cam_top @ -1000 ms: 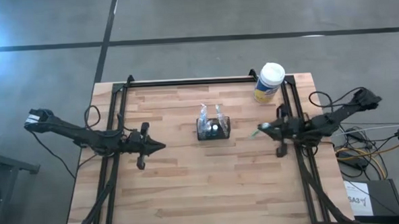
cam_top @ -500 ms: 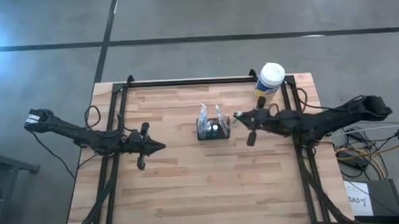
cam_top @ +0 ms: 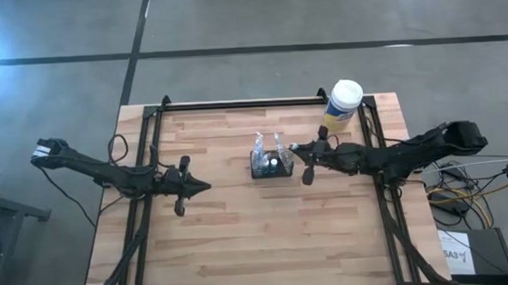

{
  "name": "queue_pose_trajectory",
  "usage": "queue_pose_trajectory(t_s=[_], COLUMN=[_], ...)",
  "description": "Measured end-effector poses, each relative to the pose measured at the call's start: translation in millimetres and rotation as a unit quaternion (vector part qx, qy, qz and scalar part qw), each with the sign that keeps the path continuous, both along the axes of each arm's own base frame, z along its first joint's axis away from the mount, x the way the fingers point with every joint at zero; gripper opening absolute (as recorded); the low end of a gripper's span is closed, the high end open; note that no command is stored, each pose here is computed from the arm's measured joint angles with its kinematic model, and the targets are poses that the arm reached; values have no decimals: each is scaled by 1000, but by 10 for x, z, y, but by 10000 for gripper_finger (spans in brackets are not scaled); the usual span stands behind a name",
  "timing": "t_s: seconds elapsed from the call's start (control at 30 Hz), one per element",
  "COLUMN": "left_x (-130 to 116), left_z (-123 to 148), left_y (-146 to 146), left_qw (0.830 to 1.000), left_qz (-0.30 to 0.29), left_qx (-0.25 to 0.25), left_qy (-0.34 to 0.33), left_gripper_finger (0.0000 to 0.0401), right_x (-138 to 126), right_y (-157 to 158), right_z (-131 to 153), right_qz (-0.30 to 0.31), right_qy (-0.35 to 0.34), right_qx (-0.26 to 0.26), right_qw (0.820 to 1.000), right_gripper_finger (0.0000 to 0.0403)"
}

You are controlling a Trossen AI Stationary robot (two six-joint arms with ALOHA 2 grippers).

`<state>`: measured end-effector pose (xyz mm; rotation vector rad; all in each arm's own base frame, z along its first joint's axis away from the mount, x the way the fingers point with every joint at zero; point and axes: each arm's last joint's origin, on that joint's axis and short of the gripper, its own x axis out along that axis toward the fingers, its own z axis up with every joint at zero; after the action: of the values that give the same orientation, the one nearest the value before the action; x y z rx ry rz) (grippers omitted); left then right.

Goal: Pick & Place toothbrushing station
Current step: Put the green toothbrush into the black wire organizer

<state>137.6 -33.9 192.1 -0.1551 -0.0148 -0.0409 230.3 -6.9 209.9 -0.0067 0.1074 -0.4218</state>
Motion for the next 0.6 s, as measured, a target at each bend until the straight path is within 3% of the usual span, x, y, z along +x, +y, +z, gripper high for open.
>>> queue_pose_trajectory(t_s=[0.3, 0.6], left_x=[0, 1], left_z=[0, -1], left_y=[0, -1], left_qw=[1000, 1000], left_qz=[0, 0], left_qx=[-3, -3], left_qy=[0, 0], left_gripper_finger=[10, 12], right_x=[159, 184], right_y=[-2, 0], right_z=[-374, -557], right_qz=[-15, -14], right_qy=[1, 0], right_qx=[8, 10], right_qw=[1000, 1000], right_gripper_finger=[12, 19])
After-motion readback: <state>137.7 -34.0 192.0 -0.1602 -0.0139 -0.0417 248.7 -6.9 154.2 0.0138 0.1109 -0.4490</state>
